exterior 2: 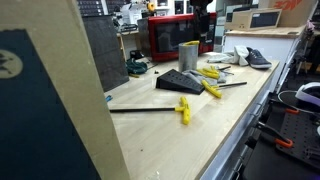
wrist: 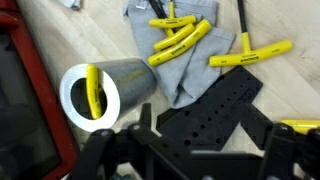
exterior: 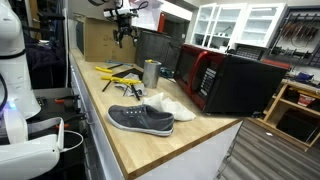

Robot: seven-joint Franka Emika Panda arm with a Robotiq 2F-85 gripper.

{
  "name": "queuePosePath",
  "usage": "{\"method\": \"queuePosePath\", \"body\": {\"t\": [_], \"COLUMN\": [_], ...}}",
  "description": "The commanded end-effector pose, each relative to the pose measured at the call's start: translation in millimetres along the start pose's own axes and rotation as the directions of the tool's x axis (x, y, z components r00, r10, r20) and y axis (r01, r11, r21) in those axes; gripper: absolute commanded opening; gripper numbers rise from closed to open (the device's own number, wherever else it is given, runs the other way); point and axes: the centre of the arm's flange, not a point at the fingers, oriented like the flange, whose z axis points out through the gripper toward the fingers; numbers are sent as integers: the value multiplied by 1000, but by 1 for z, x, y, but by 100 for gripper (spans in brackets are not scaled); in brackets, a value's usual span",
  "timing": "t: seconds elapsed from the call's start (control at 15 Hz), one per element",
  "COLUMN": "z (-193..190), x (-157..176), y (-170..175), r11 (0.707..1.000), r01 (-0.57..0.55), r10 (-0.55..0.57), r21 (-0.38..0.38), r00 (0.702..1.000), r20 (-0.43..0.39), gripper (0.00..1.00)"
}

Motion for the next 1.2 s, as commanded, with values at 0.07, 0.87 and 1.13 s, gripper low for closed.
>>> {"method": "queuePosePath", "body": {"t": [0.07,0.87,1.13], "z": [-10,-5,-7], "x": [-34,-72,-77], "y": [17,40,41], "r11": [975,917,916], "r01": [-8,-76,-72], "r10": [33,105,102], "r21": [221,392,394], "r00": [993,993,993], "r20": [-110,-52,-55], "gripper": [100,100,100]}}
